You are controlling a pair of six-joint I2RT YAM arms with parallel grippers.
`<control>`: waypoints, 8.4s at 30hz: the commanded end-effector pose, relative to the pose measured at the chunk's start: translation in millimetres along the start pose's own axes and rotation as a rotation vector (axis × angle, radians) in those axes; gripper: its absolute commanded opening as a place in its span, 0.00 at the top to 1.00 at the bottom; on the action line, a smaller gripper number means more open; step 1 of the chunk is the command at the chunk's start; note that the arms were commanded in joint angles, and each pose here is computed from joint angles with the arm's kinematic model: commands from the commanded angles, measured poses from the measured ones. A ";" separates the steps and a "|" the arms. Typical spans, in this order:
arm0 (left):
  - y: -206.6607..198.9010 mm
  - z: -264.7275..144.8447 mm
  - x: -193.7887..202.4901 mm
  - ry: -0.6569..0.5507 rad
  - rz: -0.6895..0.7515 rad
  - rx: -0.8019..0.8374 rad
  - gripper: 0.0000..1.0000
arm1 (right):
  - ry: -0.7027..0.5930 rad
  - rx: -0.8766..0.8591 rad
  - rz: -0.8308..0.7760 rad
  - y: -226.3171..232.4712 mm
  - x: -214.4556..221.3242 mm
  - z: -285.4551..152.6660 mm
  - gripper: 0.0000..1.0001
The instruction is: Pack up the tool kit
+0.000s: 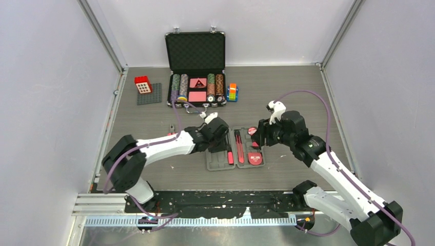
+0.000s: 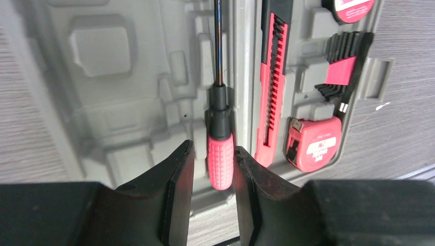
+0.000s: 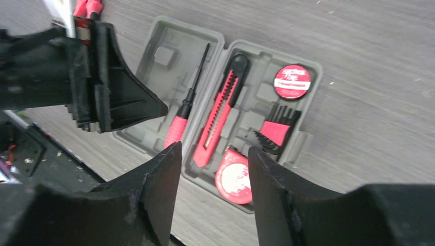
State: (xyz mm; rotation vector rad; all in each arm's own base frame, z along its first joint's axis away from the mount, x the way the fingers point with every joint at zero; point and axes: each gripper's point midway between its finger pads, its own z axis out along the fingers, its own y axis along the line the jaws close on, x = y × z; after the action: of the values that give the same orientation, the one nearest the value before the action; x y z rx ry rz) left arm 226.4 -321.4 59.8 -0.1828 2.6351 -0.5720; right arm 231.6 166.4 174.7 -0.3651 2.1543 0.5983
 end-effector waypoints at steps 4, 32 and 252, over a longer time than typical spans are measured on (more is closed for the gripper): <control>20.6 -50.2 -43.8 -0.195 0.051 -0.011 0.67 | 0.070 -0.128 0.070 31.7 -3.1 21.7 0.51; -12.3 0.2 20.7 0.048 -0.041 0.068 0.86 | 0.288 -0.046 0.082 38.9 4.6 147.9 0.85; 4.1 -195.2 -152.3 -0.880 0.220 0.521 1.00 | -0.122 -0.461 0.211 118.5 -75.5 45.7 0.23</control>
State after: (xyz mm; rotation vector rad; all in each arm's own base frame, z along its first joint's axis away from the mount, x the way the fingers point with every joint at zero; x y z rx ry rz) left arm 268.7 -199.3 187.4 0.0534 1.9305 -0.6424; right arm 249.1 258.6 196.7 -0.2632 2.1137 1.1157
